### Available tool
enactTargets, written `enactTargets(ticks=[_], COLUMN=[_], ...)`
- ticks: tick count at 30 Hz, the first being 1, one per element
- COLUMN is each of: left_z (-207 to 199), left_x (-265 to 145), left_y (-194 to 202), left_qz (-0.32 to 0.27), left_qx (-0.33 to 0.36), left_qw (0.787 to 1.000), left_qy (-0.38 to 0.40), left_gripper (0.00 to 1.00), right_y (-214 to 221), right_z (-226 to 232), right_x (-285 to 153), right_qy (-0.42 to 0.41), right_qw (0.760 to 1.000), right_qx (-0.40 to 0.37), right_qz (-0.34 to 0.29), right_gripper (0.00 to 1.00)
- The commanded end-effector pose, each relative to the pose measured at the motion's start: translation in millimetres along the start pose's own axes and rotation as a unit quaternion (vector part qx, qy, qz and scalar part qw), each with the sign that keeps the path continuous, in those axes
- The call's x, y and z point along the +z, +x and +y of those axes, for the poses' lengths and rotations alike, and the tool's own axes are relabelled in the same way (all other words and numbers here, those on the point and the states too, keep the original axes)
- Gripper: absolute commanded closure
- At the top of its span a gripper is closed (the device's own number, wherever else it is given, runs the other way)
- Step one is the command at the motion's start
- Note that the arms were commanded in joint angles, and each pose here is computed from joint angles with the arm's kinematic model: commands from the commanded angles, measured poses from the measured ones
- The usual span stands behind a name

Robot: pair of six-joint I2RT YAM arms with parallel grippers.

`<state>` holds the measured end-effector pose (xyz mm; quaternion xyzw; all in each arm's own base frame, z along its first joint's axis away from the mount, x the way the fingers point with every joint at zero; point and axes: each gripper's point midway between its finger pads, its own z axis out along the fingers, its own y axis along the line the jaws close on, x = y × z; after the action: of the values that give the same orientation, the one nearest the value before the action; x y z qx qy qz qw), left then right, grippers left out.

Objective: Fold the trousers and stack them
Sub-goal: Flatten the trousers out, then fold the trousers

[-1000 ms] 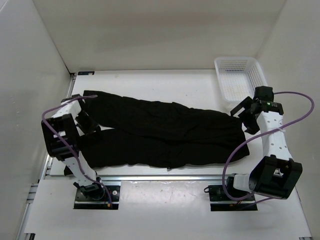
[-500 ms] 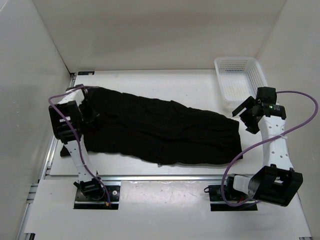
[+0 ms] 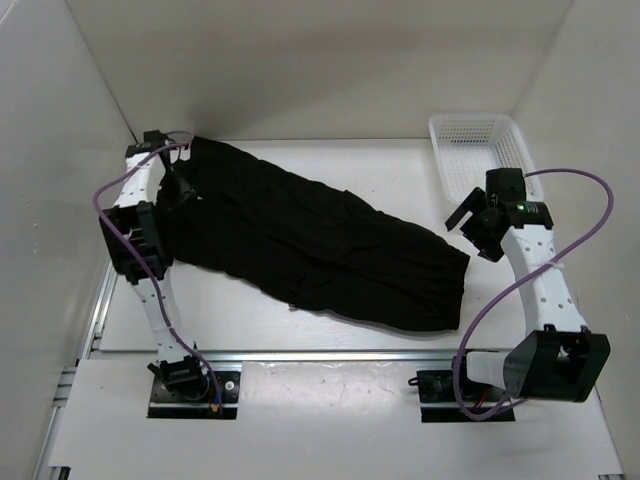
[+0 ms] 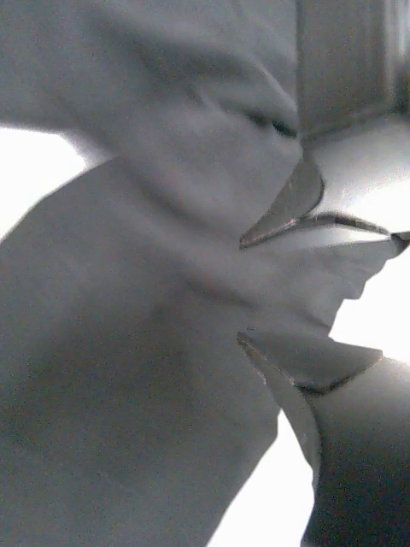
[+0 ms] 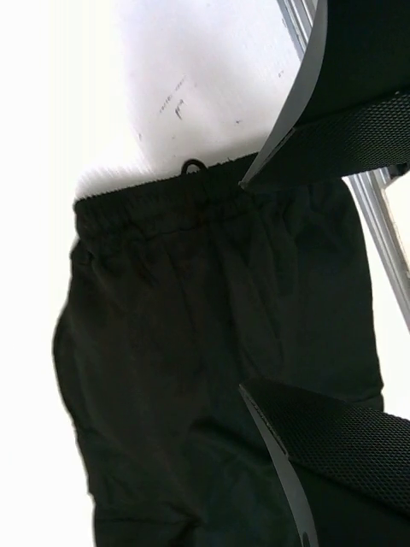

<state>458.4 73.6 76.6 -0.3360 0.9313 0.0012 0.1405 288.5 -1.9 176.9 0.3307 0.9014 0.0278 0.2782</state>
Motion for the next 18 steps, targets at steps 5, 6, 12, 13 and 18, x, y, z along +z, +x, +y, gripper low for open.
enactTargets(ticks=[5,6,12,13,18], left_z=[98,108,126,126,127], left_x=[-12,-10,3,7,33], left_y=[44,44,33,30,16], left_qz=[0.031,0.031,0.021,0.022,0.028], left_qx=[-0.136,-0.145,-0.181,-0.181,-0.184], left_qw=[0.990,0.989,0.982,0.982,0.980], left_qy=[-0.014,-0.024,-0.057,-0.058,-0.074], left_gripper=[0.41,0.37,0.20,0.20,0.31], right_y=[30,31,35,37,73], right_z=[30,31,33,32,6], right_x=[9,8,8,7,2], right_qy=[-0.057,-0.062,-0.058,-0.055,-0.027], right_qw=[0.997,0.996,0.995,0.995,0.992], right_qx=[-0.009,-0.014,-0.023,-0.016,0.017], right_qz=[0.059,0.062,0.078,0.082,0.121], right_gripper=[0.07,0.07,0.07,0.07,0.07])
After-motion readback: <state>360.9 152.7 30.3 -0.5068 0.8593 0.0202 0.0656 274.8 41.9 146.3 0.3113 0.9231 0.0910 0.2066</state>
